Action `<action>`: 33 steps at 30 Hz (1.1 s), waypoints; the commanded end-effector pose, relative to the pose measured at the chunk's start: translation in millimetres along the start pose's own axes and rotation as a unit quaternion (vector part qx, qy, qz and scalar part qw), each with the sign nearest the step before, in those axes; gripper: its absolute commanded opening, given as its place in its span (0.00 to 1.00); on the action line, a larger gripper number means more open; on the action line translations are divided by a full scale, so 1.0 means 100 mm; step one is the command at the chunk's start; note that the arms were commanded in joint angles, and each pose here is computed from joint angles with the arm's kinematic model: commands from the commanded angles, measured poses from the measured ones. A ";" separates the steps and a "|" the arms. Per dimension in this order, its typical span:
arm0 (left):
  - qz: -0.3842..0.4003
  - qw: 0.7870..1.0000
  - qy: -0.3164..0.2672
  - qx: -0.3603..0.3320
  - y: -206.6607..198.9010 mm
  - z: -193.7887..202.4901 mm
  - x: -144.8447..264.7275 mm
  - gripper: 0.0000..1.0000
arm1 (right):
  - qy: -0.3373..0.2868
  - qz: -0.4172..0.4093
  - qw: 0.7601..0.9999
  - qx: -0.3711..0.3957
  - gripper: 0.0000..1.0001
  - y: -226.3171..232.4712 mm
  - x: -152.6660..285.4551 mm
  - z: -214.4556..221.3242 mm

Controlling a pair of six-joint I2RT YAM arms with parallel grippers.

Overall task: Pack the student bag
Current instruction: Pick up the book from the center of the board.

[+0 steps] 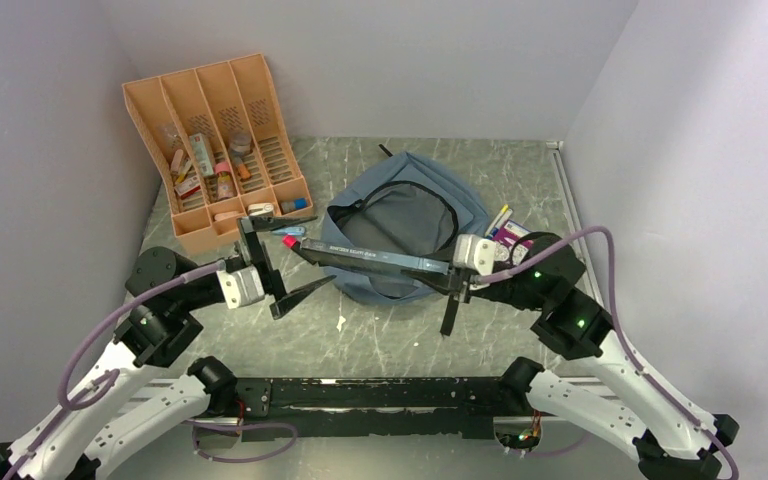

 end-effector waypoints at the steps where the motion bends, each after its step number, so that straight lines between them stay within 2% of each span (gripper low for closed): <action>1: 0.050 0.996 -0.069 0.005 -0.05 -0.32 -0.06 0.98 | -0.103 -0.044 0.991 0.072 0.00 0.13 0.15 -0.72; 5: 0.076 0.994 -0.080 0.016 -0.11 -0.37 -0.08 0.92 | -0.120 -0.068 0.987 0.081 0.00 0.21 0.19 -0.86; 10: 0.106 0.990 -0.089 0.022 -0.18 -0.38 -0.09 0.74 | -0.103 -0.082 0.988 0.081 0.00 0.20 0.13 -0.83; 13: 0.127 0.988 -0.083 0.025 -0.23 -0.35 -0.11 0.67 | -0.101 -0.085 0.988 0.075 0.00 0.20 0.11 -0.81; 27: 0.179 0.981 -0.058 0.051 -0.39 -0.14 -0.16 0.61 | -0.127 -0.087 0.985 0.075 0.00 0.19 0.05 -0.85; 33: 0.180 0.981 -0.057 0.048 -0.40 -0.13 -0.16 0.36 | -0.105 -0.089 0.988 0.072 0.00 0.17 0.00 -0.76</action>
Point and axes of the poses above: each gripper's point midway between its finger pads, its own x axis back along the fingers, its own y axis along the line the jaws close on, z = x × y, the point moved 3 cm from there along x, back along the fingers, and after that the axes turned 10 degrees about -x, right-handed, at the moved point
